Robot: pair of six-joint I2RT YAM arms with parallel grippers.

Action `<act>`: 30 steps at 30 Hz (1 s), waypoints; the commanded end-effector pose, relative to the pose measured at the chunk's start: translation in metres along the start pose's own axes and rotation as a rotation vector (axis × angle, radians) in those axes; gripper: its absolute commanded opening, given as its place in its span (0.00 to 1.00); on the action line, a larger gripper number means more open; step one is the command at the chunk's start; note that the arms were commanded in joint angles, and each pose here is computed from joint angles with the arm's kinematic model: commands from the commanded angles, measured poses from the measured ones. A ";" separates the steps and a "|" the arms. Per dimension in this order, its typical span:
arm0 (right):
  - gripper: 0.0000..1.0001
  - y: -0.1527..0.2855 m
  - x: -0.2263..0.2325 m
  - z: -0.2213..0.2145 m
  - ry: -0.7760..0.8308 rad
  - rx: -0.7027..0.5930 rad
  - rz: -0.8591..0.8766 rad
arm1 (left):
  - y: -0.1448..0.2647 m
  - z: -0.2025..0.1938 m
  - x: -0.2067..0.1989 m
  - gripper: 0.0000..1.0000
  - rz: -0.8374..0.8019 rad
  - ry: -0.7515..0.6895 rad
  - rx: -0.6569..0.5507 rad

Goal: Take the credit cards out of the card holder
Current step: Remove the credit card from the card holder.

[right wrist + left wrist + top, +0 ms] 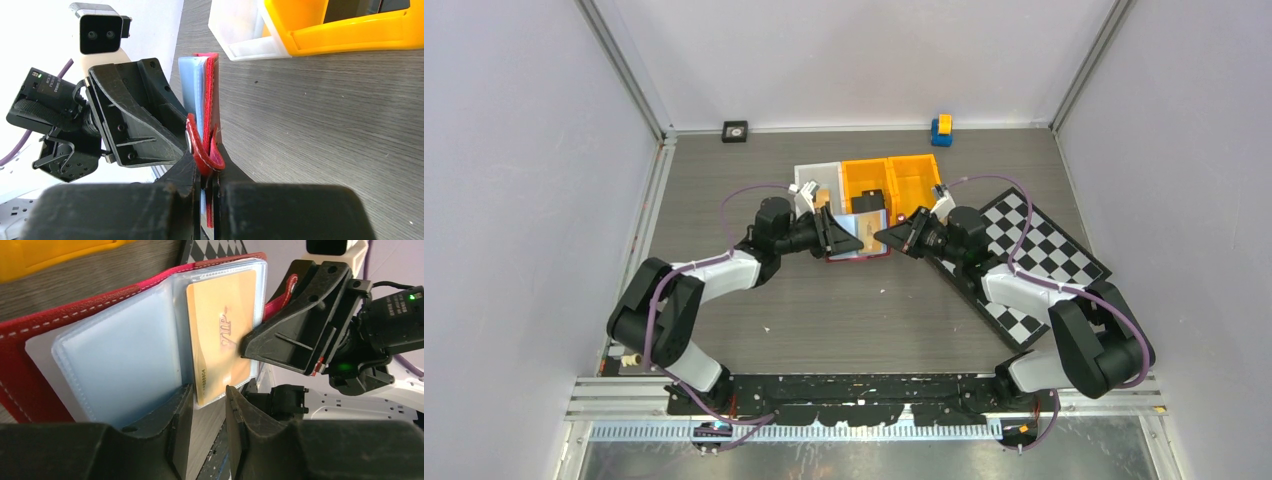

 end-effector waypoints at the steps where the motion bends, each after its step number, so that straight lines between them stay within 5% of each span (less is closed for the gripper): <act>1: 0.00 0.001 0.037 0.009 0.051 -0.016 0.126 | -0.001 0.012 -0.025 0.29 -0.131 -0.033 -0.024; 15: 0.01 -0.010 0.022 0.007 0.015 0.002 0.080 | 0.016 0.025 -0.073 0.18 -0.361 -0.078 -0.076; 30: 0.01 -0.013 0.017 0.004 0.043 0.021 0.049 | 0.012 0.024 -0.068 0.17 -0.361 -0.053 -0.062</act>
Point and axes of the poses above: each gripper's point midway between its finger pads, its own y axis back along the fingers, its own x axis along the line the jaws close on, z = x × y, the point moved 1 cm from there along y, back along the fingers, and after that the axes turned 8 degrees about -y, right-handed, at the moved point
